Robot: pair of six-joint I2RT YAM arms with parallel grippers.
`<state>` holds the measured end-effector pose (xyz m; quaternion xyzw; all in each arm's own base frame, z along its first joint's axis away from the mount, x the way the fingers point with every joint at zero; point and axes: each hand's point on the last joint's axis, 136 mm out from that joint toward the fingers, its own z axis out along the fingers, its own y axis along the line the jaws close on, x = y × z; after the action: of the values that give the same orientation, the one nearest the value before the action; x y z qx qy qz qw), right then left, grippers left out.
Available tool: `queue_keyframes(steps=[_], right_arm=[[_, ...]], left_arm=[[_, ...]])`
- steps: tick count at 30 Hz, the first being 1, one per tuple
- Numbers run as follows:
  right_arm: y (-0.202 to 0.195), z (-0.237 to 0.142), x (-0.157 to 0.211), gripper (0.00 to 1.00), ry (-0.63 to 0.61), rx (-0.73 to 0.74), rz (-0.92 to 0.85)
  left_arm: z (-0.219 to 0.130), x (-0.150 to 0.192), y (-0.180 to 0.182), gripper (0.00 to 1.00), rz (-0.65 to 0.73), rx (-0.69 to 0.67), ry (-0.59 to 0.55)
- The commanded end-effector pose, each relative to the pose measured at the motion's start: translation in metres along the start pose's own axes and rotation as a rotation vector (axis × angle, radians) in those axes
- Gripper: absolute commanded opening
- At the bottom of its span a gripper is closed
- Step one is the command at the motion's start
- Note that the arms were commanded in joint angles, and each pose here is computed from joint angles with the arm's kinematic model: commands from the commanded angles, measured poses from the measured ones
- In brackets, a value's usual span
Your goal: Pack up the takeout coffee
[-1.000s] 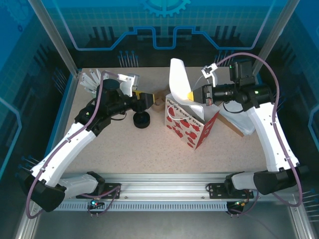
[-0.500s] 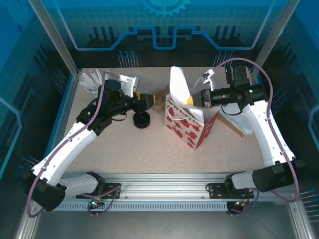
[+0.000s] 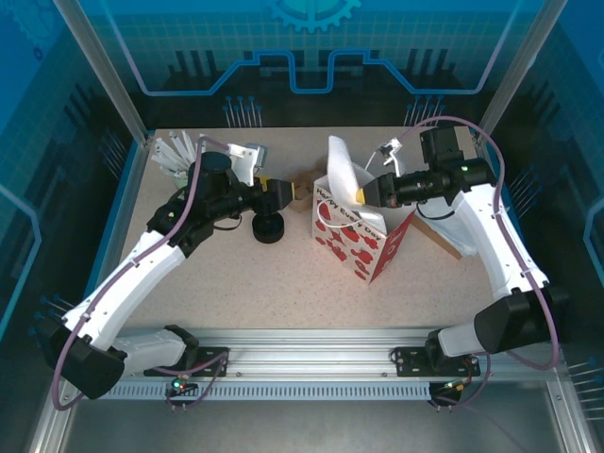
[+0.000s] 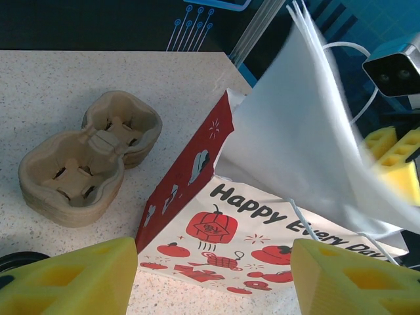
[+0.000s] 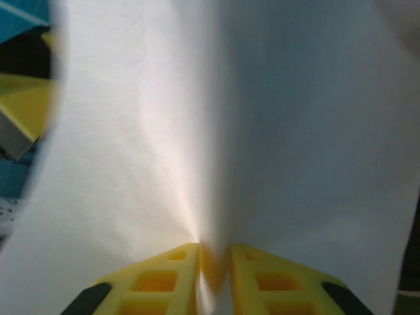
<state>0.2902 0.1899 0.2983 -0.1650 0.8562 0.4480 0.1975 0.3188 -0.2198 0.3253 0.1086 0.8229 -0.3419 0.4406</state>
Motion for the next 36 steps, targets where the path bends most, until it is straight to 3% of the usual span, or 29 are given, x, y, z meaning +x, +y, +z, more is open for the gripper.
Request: queue_keyframes(steps=[1,4,11,18,23,26,31,36], right_arm=[[-0.009,-0.003,0.002,0.32,0.008,0.061,-0.01],[-0.01,-0.014,0.0,0.42,-0.014,0.134,-0.033],[-0.001,-0.042,-0.003,0.51,-0.079,0.312,-0.129],[-0.006,-0.08,-0.013,0.58,-0.258,0.663,-0.282],[-0.041,-0.146,-0.022,0.7,-0.464,1.029,-0.243],[-0.072,-0.18,-0.025,0.84,-0.543,1.197,-0.167],[-0.142,-0.207,-0.018,1.0,-0.62,1.234,0.077],[-0.203,-0.185,-0.006,1.0,-0.533,1.324,0.131]], left_arm=[[0.006,0.003,0.001,0.65,-0.016,0.019,0.011],[0.006,0.003,0.002,0.65,-0.013,0.014,0.009],[0.005,0.004,0.006,0.65,0.004,-0.011,0.01],[-0.003,0.014,0.037,0.67,-0.002,-0.134,-0.013],[-0.019,0.017,0.07,0.75,-0.042,-0.245,-0.119],[-0.03,0.016,0.1,0.83,-0.08,-0.341,-0.201],[-0.058,0.013,0.16,0.98,-0.112,-0.561,-0.344],[-0.087,0.019,0.218,0.99,-0.096,-0.806,-0.412]])
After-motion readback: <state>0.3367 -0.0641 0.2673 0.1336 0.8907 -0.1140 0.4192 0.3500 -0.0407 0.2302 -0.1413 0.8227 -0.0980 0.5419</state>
